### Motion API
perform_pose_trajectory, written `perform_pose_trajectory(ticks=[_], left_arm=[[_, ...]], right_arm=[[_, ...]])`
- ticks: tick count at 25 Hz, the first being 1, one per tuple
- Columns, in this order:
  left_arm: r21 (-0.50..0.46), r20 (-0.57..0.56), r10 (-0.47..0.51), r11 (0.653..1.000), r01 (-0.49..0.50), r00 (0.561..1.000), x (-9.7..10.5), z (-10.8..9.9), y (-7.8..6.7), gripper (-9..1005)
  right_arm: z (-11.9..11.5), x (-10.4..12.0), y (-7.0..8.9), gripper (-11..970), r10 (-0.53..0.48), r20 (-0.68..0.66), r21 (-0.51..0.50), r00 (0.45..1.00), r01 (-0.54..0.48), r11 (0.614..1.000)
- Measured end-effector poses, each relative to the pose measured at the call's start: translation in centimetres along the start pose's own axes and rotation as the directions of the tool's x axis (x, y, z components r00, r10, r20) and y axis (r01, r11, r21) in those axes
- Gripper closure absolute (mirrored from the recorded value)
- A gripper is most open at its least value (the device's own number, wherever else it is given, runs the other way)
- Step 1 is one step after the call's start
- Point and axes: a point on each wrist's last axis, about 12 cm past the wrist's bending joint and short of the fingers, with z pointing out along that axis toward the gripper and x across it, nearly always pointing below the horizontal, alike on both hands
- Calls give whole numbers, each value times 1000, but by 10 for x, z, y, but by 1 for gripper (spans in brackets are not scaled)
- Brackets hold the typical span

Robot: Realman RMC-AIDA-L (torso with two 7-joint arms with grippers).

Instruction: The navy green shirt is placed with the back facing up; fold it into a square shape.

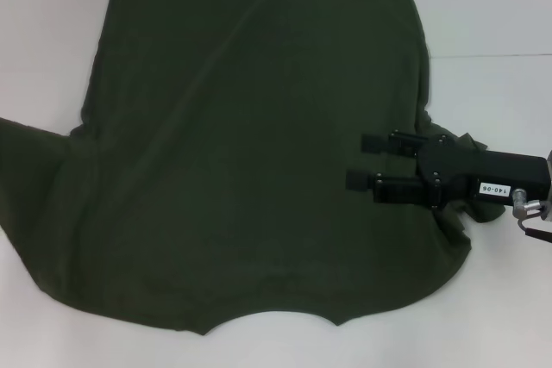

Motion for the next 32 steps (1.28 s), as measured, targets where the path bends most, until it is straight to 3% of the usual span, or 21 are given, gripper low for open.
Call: perform_pose_trajectory(ticks=[12, 23, 32], left_arm=[[-6, -12, 30, 1000, -30, 999, -2, 2, -2, 943], [231, -82, -64, 970, 82, 995, -8, -15, -28, 926], [300, -114, -79, 948, 110, 990, -21, -21, -37, 913]], right_arm=[[0, 0, 0, 64, 2, 7, 4, 1000, -2, 1000], [0, 0, 0, 65, 3, 6, 6, 1000, -3, 1000], [-1, 1, 0, 65, 5, 6, 8, 1000, -5, 1000]])
